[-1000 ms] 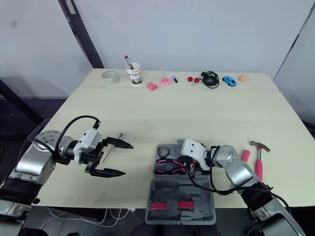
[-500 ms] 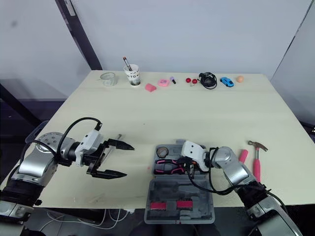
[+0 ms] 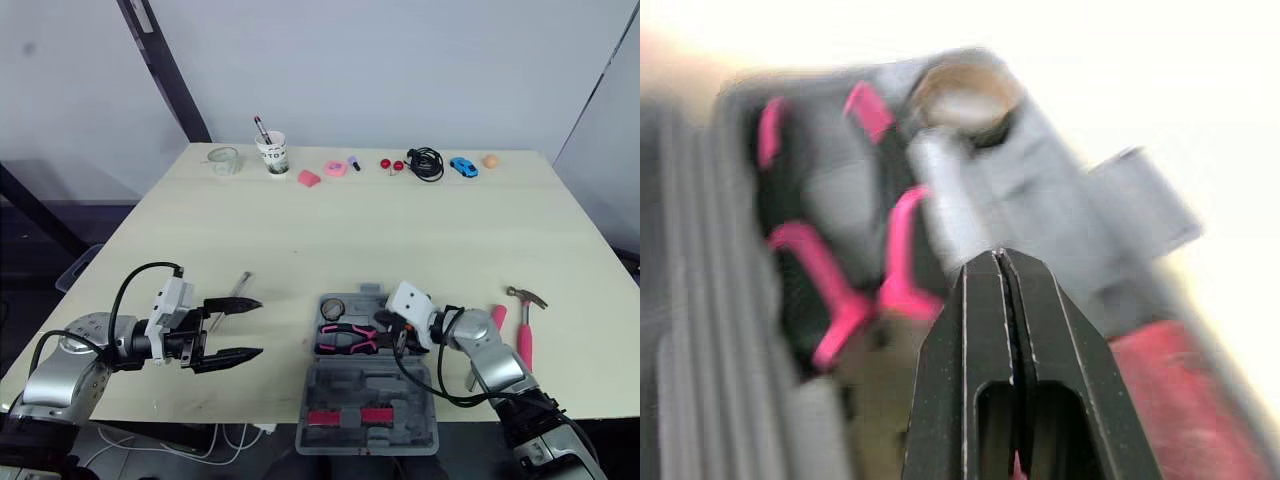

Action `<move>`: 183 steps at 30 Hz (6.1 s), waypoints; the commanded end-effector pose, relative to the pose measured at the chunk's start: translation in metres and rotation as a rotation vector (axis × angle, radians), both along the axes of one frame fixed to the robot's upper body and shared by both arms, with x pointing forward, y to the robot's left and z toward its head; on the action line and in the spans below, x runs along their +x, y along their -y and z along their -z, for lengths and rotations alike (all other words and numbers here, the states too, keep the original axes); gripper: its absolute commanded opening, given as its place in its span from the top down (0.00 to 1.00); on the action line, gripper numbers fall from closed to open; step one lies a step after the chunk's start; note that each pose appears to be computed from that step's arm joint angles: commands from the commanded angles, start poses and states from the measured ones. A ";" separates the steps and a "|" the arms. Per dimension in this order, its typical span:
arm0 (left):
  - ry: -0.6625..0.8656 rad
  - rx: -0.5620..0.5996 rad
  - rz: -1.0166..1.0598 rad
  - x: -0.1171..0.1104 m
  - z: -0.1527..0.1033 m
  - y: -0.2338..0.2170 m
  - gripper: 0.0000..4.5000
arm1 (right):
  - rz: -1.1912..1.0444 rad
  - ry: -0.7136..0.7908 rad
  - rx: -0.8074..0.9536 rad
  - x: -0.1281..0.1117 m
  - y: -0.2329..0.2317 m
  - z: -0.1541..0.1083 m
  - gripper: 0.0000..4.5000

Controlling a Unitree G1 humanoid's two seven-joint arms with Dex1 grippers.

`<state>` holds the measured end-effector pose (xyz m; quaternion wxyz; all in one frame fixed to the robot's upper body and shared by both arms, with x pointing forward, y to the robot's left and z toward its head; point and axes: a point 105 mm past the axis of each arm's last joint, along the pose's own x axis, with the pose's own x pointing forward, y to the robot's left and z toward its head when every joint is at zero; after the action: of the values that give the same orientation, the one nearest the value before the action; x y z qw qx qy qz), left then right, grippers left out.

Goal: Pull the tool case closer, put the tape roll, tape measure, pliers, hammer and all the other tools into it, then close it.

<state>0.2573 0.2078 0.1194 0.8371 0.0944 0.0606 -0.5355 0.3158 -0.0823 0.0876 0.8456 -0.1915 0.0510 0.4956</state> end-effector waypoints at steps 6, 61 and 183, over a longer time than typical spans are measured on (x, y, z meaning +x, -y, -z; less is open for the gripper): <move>0.045 -0.028 -0.318 -0.003 0.002 -0.039 0.00 | 0.162 0.099 0.155 -0.017 0.051 -0.046 1.00; -0.055 0.183 0.009 -0.015 0.043 -0.010 0.00 | 0.264 -0.168 -0.002 -0.091 0.133 -0.003 0.01; -0.089 0.273 0.067 0.066 0.094 0.062 0.97 | -0.040 -0.098 -0.214 0.001 0.044 0.047 0.99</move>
<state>0.3185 0.1451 0.0235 0.7888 0.1734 0.1732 -0.5637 0.3136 -0.1429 0.0273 0.8091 -0.2573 0.1755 0.4984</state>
